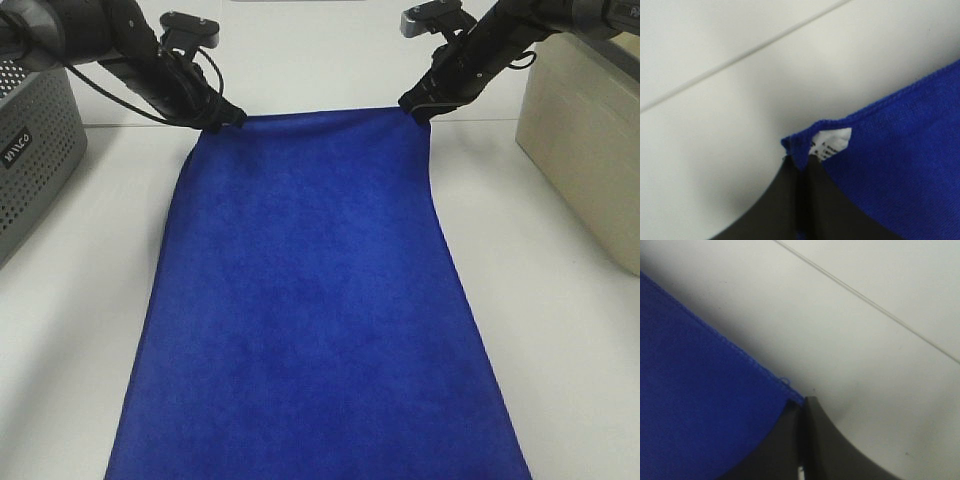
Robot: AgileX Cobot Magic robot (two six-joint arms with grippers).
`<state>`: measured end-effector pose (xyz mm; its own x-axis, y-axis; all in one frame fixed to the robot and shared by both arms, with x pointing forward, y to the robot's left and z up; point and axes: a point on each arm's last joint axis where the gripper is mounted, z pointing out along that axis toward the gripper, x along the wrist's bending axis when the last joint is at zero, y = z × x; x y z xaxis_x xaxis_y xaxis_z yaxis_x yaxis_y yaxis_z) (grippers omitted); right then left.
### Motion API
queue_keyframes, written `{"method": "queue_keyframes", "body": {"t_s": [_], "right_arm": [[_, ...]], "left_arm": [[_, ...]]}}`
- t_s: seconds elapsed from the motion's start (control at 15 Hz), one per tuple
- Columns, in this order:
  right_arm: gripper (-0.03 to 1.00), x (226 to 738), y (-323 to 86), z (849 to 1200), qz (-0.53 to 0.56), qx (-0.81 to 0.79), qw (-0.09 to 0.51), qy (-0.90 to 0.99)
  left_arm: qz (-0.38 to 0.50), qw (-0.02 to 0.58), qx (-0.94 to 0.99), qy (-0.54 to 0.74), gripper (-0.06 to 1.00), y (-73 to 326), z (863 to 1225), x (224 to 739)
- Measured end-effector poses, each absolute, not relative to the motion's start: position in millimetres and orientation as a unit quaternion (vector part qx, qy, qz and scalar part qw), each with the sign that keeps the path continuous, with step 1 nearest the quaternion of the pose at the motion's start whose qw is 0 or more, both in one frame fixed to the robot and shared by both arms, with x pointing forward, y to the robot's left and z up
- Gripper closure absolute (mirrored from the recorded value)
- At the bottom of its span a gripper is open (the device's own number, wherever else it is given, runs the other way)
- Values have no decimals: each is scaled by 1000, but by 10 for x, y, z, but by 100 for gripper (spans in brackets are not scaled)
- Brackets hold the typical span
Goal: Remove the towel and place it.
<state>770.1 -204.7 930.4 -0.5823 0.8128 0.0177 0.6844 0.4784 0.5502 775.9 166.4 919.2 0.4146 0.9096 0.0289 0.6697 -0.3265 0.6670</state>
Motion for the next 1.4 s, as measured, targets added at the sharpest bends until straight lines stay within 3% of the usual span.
{"method": "queue_keyframes", "body": {"t_s": [0.4, 1.07, 1.4], "right_arm": [[95, 7812, -2044, 9332, 278, 432, 190, 837], [95, 7961, -2064, 8799, 285, 447, 228, 817], [95, 8008, -2067, 8736, 296, 442, 251, 808]], "left_arm": [[263, 317, 775, 479, 94, 1663, 9120, 7897], [309, 343, 754, 467, 94, 1638, 8661, 8117], [323, 353, 746, 463, 94, 1629, 8578, 8180]]}}
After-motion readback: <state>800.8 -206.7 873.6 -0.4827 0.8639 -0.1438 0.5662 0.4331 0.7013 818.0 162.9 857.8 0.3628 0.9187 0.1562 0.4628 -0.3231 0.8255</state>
